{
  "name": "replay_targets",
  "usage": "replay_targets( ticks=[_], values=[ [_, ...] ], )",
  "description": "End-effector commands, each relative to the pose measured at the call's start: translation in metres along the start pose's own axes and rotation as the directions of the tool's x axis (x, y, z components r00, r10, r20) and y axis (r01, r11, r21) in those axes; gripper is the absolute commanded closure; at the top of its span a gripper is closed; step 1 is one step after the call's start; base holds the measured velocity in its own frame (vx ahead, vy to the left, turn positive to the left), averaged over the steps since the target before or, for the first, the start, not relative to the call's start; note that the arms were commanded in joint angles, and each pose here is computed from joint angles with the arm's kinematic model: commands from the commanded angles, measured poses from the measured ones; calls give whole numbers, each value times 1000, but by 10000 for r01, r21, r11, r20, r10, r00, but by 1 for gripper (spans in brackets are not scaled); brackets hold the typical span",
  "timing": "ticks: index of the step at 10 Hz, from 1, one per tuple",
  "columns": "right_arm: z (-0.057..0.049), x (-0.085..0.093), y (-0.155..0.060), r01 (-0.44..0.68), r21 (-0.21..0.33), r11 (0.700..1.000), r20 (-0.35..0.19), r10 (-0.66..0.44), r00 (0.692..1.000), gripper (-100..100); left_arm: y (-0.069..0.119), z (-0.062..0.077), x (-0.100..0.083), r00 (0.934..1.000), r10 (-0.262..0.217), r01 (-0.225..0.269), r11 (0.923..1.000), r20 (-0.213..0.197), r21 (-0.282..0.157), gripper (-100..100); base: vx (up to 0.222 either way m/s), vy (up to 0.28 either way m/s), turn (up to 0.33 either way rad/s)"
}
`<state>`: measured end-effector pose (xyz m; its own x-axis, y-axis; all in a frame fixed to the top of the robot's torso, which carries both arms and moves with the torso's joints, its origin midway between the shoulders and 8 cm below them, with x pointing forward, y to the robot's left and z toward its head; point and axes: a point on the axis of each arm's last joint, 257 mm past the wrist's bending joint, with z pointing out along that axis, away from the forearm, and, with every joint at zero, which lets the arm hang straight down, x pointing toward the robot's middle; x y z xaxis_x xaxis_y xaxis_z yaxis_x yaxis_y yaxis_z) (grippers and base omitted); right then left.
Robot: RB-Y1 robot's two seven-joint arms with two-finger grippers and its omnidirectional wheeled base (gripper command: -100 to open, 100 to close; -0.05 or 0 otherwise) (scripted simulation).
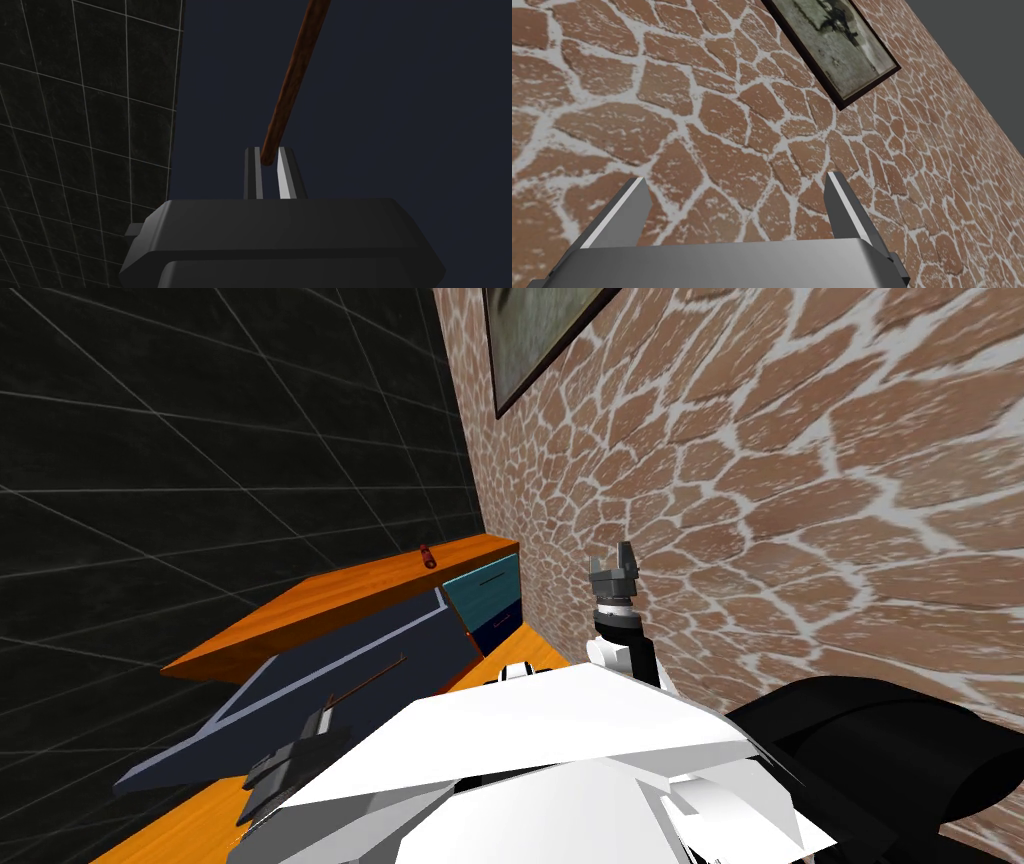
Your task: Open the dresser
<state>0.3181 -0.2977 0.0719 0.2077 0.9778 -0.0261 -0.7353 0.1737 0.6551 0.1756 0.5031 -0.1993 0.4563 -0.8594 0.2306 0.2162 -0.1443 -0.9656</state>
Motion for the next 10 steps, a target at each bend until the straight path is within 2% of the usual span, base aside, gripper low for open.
replay_targets(
  ticks=[1,2,3,4,5,6,10],
  values=[
    [0,0,0,2,1,10000,0,-2,10000,0,-22,-9,-42,9990,113,-122,9997,444,213,100,-5,-123,-264],
    [0,0,0,1,0,10000,-1,-1,10000,0,-22,-9,-45,9985,-4,-9,9997,539,239,100,-8,-89,-108],
    [0,0,0,3,1,10000,0,-3,10000,0,-42,-13,-68,9973,230,-263,9985,694,474,100,-11,-121,-231],
    [0,0,0,1,1,10000,-1,-1,10000,0,-43,-13,-70,9967,101,-143,9986,802,510,100,-3,-103,-98],
    [0,0,0,3,1,10000,0,-3,10000,0,-35,-18,-68,9968,144,-168,9994,788,306,100,1,-31,14],
    [0,0,0,4,1,10000,-1,-4,10000,0,-45,-23,-76,9938,132,-169,9993,1102,328,-100,-19,0,-144],
    [0,0,0,3,1,10000,-2,-3,10000,0,-74,-33,-86,9855,129,-205,9989,1690,432,-100,-37,1,-163]
  ],
)
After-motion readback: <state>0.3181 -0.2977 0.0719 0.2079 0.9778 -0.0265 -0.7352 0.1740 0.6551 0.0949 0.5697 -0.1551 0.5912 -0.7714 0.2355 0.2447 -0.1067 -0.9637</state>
